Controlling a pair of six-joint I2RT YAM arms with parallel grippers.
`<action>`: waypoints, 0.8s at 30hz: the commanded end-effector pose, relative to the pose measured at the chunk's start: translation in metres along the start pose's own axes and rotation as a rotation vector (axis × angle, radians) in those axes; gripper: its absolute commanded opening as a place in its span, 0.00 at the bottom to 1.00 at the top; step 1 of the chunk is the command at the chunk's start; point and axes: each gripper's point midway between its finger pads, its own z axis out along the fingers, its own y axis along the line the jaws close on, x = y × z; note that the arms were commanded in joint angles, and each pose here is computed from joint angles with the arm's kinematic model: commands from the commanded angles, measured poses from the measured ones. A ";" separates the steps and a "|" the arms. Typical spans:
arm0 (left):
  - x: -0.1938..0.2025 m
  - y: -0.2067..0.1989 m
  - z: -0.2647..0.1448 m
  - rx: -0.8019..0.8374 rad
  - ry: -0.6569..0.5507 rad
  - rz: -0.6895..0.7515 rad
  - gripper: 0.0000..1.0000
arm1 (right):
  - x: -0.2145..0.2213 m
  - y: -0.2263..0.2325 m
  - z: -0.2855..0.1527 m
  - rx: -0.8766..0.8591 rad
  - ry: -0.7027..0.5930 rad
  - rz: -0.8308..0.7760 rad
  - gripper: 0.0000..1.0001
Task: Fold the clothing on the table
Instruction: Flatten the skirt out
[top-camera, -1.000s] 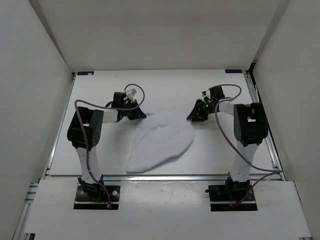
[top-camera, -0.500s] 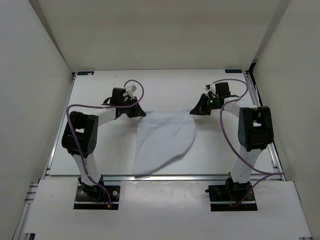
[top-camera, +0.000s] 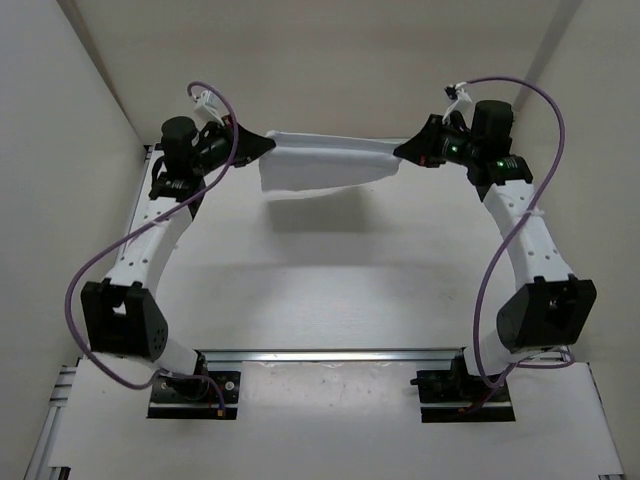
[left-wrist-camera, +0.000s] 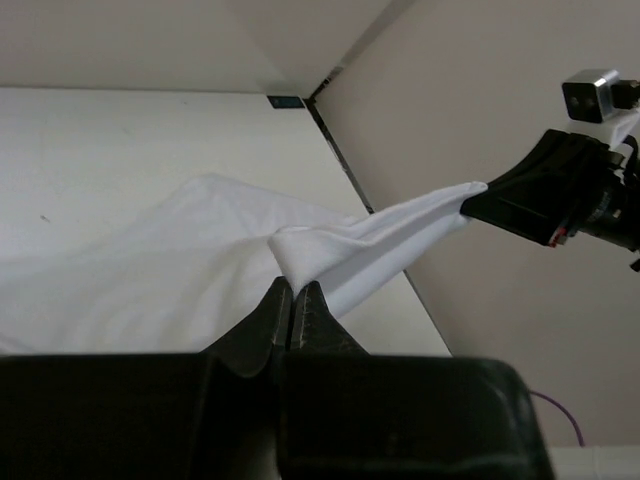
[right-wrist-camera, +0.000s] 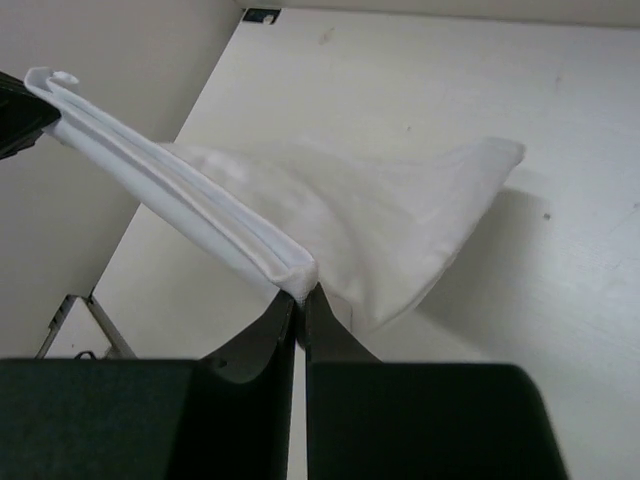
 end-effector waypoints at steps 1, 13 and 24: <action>0.011 -0.022 -0.027 0.040 -0.006 -0.022 0.00 | 0.019 0.008 -0.020 0.006 0.015 -0.033 0.00; 0.029 -0.113 -0.088 0.189 -0.041 0.080 0.00 | 0.035 0.068 -0.092 0.037 -0.084 -0.164 0.00; 0.097 0.061 -0.024 -0.258 0.106 -0.108 0.00 | 0.070 -0.038 -0.004 0.071 0.084 0.082 0.00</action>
